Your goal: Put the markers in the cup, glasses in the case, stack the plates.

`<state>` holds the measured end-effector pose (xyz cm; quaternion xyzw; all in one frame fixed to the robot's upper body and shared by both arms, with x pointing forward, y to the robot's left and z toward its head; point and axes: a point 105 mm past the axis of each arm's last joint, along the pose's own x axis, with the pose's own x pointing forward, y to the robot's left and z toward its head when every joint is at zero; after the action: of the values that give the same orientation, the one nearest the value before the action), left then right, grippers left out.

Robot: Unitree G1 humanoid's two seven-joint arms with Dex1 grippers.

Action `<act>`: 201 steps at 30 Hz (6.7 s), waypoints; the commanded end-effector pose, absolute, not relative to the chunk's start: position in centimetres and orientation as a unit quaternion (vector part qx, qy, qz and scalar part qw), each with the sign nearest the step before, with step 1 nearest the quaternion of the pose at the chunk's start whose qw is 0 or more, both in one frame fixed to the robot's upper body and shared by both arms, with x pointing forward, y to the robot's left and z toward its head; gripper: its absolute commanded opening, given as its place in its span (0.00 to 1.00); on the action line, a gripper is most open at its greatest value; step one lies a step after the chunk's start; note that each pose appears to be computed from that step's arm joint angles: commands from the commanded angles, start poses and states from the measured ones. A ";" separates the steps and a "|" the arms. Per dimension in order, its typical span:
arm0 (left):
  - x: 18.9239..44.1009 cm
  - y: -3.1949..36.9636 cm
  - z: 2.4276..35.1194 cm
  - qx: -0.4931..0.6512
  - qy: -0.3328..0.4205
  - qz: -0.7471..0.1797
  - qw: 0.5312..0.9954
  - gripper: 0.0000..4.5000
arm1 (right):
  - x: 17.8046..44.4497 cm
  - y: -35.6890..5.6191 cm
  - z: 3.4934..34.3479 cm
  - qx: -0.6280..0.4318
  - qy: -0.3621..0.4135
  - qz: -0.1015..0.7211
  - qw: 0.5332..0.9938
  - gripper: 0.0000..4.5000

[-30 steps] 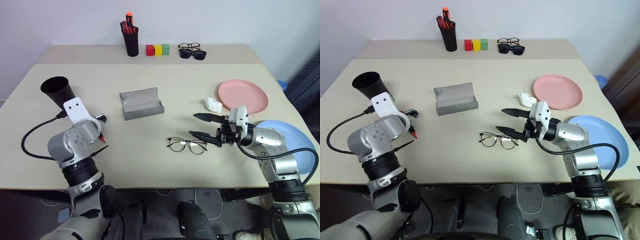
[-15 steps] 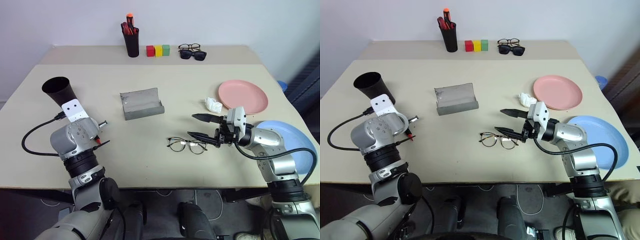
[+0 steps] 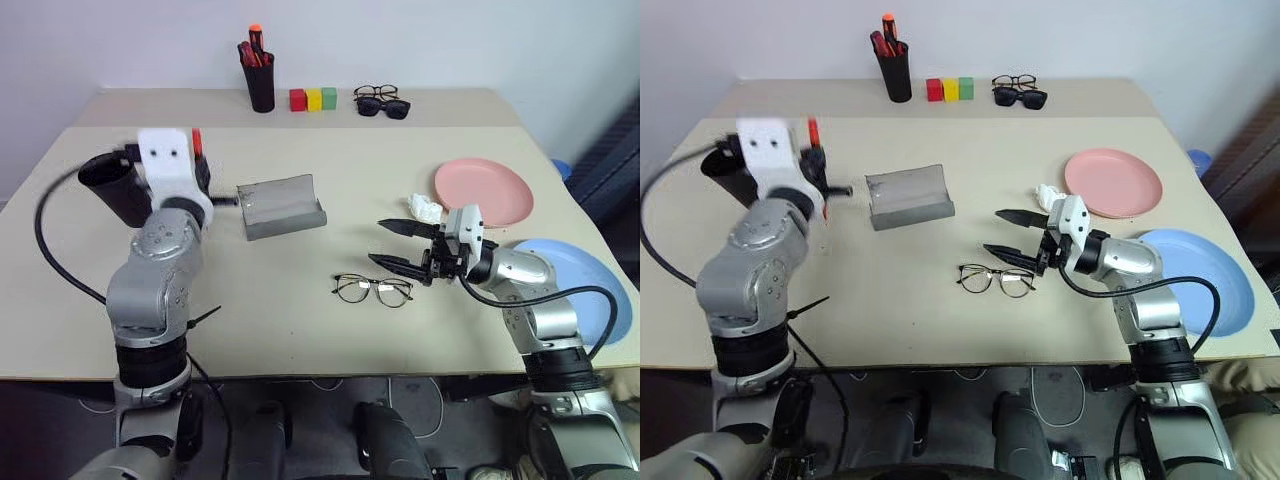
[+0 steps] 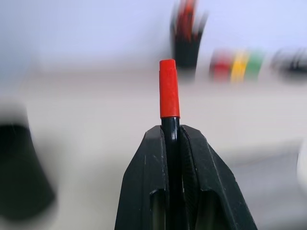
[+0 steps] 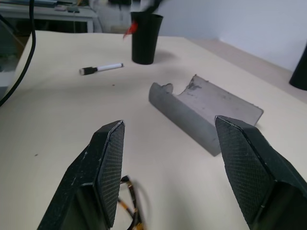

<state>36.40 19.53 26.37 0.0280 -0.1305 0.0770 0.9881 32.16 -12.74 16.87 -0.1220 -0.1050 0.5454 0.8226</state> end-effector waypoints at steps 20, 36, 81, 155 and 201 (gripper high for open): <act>40.5 31.5 29.2 0.209 -0.294 0.356 0.862 0.01 | 33.6 -11.7 17.2 -0.122 -0.150 0.536 0.822 0.68; 41.4 31.6 27.8 0.212 -0.271 0.373 0.862 0.01 | 33.5 -12.1 17.1 -0.124 -0.146 0.533 0.824 0.68; 34.6 23.6 19.2 -0.027 0.035 0.074 0.996 0.92 | 31.9 -12.4 17.6 -0.115 -0.135 0.564 0.806 0.68; 39.7 32.6 28.7 0.241 -0.289 0.316 0.871 0.02 | 32.2 -11.1 17.0 -0.110 -0.134 0.580 0.796 0.68; 41.4 13.4 15.9 0.275 0.226 -0.469 0.809 0.51 | 29.0 -15.5 17.7 -0.119 -0.126 0.456 0.873 0.68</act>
<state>41.24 14.04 14.93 0.2489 0.2394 -0.4534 0.8217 29.34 -15.19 16.07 -0.1070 -0.1002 0.4669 0.8721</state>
